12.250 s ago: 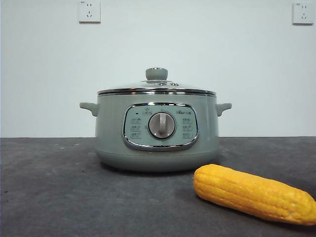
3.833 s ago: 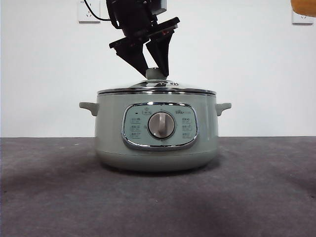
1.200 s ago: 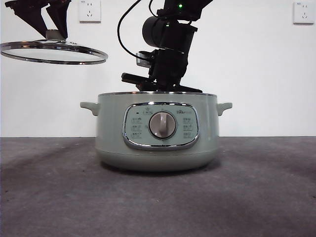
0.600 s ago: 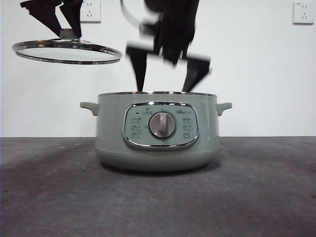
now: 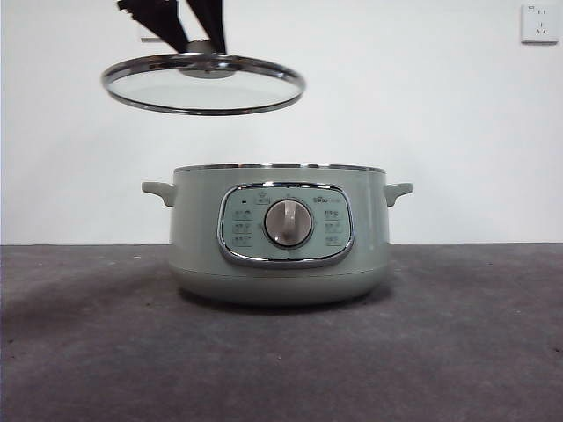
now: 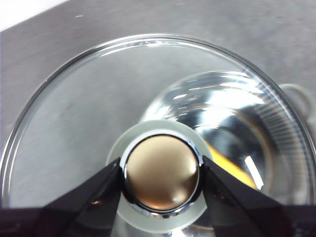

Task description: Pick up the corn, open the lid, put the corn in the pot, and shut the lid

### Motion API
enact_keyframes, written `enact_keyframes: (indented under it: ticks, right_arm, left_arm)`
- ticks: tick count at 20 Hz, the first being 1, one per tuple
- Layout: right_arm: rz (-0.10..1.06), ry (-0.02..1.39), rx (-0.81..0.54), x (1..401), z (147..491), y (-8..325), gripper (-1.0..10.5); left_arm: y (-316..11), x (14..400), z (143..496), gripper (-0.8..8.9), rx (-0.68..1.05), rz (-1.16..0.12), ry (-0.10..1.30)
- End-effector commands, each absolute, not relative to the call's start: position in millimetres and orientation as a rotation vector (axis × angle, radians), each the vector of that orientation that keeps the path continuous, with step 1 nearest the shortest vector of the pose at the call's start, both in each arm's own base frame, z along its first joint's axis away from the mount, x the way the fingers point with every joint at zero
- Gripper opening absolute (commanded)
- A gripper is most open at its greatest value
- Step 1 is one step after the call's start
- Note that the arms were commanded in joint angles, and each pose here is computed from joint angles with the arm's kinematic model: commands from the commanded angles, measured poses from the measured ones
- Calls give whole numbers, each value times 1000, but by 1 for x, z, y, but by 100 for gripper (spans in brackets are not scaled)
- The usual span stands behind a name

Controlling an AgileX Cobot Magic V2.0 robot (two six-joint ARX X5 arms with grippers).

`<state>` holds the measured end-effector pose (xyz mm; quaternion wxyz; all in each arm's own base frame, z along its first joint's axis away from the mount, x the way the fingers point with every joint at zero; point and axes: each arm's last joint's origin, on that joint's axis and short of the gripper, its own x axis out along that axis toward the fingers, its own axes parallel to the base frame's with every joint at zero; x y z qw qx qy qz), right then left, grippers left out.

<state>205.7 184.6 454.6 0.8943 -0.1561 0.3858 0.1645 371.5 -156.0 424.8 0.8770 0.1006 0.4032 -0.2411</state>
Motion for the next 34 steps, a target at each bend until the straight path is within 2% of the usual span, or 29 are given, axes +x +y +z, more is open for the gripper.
enact_keyframes:
  ticks: [1, 3, 6, 8, 13, 21, 27, 34]
  right_arm:
    - [353, 833, -378, 188, 445, 179, -16]
    - [328, 826, -409, 173, 433, 169, -16]
    - [397, 798, -358, 154, 408, 154, -16]
    - [425, 790, -332, 142, 389, 141, -16]
    - [406, 784, -272, 111, 354, 108, -16]
    - [374, 736, -128, 73, 341, 66, -16]
    - [327, 757, -135, 56, 332, 46, -16]
    - [326, 757, -129, 51, 332, 41, -16]
  left_arm:
    - [-169, 359, 436, -9, 192, -530, 799]
    - [-181, 354, 435, -8, 196, -557, 802]
    - [-197, 345, 435, -9, 212, -597, 802]
    - [-205, 341, 434, -9, 240, -578, 797]
    - [-213, 344, 427, -9, 246, -546, 816]
    - [-235, 358, 396, -9, 274, -571, 891]
    - [-246, 366, 378, -9, 274, -562, 937]
    - [-248, 367, 374, -9, 259, -546, 952]
